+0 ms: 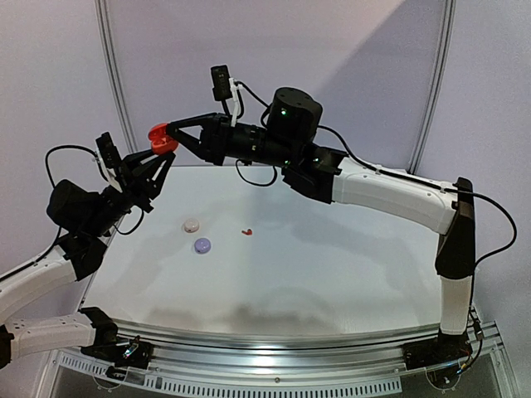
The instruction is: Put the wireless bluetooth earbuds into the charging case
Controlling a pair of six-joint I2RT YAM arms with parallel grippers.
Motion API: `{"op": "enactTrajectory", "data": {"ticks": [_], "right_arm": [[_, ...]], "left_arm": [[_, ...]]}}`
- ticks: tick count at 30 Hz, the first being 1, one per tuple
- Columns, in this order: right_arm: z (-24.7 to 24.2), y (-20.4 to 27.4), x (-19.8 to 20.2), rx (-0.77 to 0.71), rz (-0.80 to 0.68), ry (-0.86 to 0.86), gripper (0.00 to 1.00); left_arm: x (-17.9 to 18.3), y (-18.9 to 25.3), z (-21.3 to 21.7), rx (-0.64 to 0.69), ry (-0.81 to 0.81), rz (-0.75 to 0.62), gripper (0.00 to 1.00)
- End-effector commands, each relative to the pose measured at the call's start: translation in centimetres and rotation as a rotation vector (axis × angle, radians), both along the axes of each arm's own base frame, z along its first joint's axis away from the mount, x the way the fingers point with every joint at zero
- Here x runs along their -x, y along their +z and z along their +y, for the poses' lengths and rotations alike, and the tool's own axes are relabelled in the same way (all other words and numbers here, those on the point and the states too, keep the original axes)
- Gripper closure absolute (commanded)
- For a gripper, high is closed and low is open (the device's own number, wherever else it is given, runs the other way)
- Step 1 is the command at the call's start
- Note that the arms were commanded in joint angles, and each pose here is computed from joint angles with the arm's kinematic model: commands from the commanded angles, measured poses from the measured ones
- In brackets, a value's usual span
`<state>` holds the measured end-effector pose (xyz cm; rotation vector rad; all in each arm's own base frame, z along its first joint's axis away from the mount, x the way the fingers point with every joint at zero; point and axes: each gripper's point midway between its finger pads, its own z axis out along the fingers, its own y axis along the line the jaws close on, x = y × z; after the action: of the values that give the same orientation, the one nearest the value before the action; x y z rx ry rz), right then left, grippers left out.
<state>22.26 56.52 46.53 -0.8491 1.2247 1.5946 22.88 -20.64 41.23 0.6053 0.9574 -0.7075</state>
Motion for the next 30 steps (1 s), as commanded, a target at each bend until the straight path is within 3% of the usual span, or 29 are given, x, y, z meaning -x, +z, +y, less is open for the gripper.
{"op": "enactTrajectory", "data": {"ticks": [1, 11, 17, 25, 30], "right_arm": [[1.1, -3.8, -0.9, 0.123, 0.062, -0.024, 0.81], [1.1, -3.8, -1.4, 0.13, 0.061, -0.05, 0.77], [0.8, -2.6, -1.5, 0.109, 0.059, -0.072, 0.68], [-2.4, 3.1, -1.8, 0.0, 0.034, -0.157, 0.56], [-5.5, 5.2, -4.8, -0.026, 0.112, -0.297, 0.51]], "left_arm": [[1.2, 2.2, 0.9, 0.045, 0.008, -0.088, 1.0], [1.2, 2.0, 0.8, 0.042, -0.004, -0.069, 1.0], [0.7, 1.3, 0.8, 0.051, -0.005, -0.002, 1.0], [-0.9, -0.8, 1.6, 0.071, 0.035, 0.158, 1.0], [-1.1, -1.5, 2.0, 0.076, 0.049, 0.18, 1.0]]}}
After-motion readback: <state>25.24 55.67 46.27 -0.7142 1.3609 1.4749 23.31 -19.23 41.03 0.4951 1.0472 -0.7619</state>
